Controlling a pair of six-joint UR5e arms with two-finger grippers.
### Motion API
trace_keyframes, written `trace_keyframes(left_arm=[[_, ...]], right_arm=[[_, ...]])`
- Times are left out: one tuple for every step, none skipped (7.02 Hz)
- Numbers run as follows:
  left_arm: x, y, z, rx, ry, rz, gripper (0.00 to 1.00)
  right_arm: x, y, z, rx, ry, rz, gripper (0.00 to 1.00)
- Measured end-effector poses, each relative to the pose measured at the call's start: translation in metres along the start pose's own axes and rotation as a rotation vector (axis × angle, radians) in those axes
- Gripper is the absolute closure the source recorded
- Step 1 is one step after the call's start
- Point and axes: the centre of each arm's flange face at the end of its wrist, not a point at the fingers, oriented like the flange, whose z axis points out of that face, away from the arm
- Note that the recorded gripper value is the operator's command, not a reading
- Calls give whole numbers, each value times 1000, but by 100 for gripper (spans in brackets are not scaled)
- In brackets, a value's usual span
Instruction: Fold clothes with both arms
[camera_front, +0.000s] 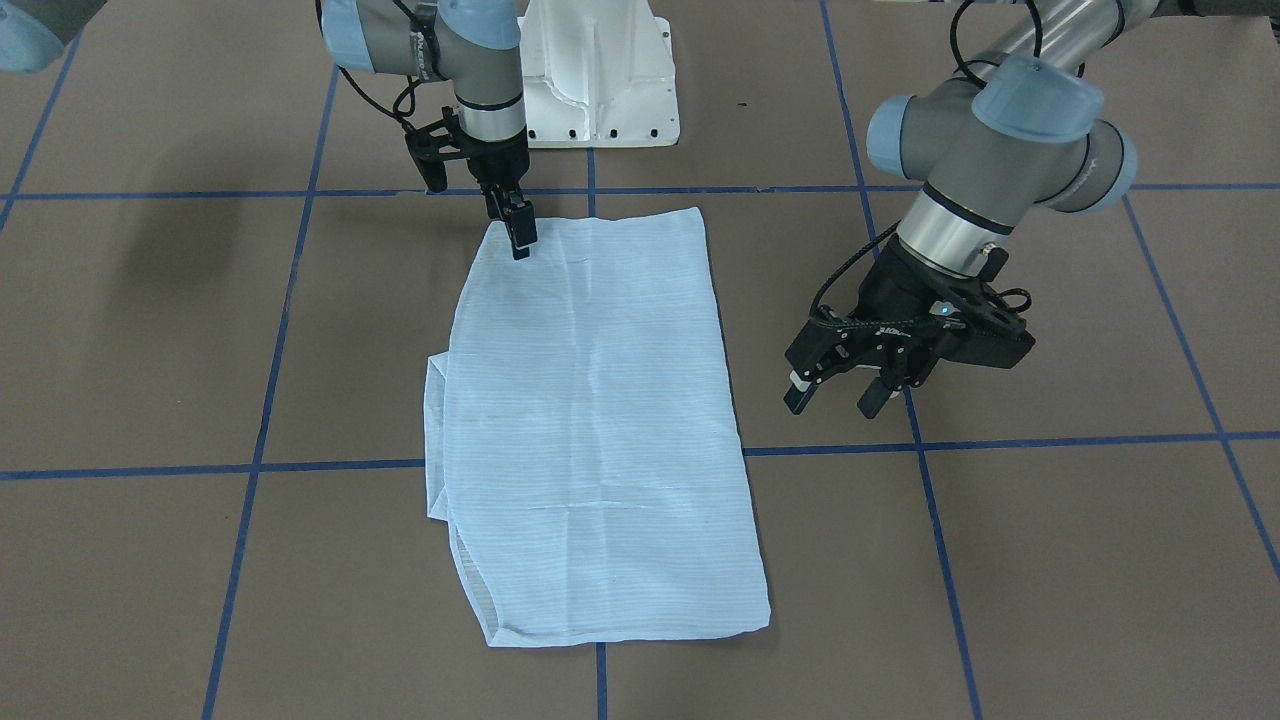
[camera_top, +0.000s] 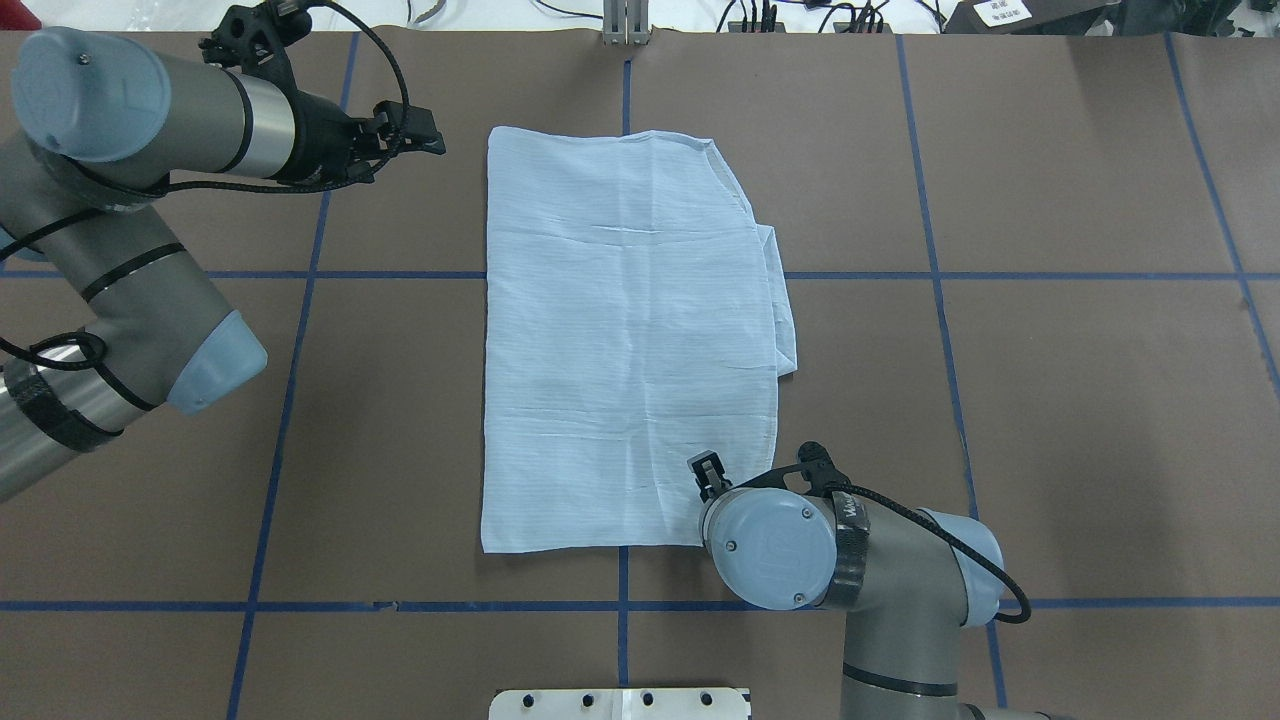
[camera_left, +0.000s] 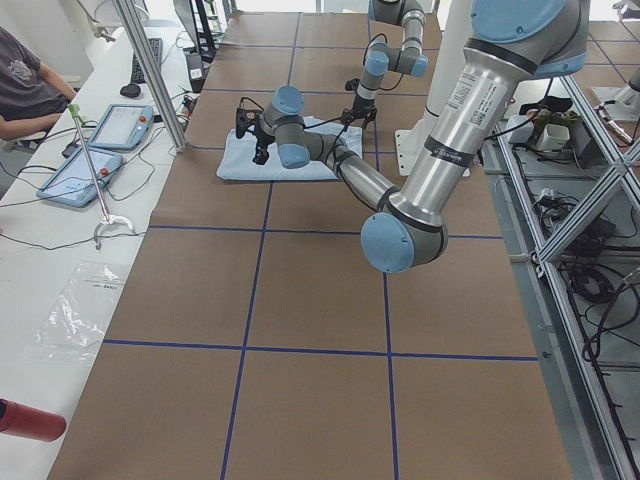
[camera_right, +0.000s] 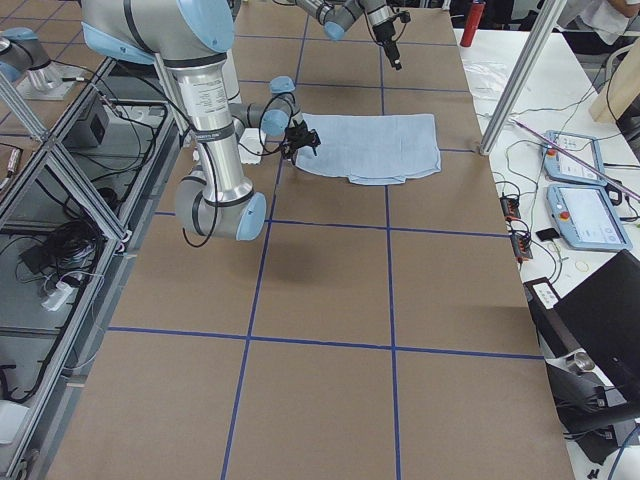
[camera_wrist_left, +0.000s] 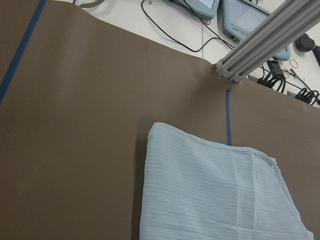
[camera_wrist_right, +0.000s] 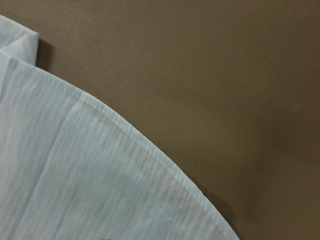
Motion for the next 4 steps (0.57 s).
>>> trace_keyframes(left_arm=[[0,0,0,0,0,-1,0],[0,1,0,-1,0,-1,0],[0,1,1,-2,0,-1,0],[0,1,0,-2,0,0,0]], right_arm=[[2,1,3,-18,17,-1,10],[5,2,6,-24,30,-3,34],[5,2,8,-24,37,-4,90],[5,2,9,-24,40,-4,100]])
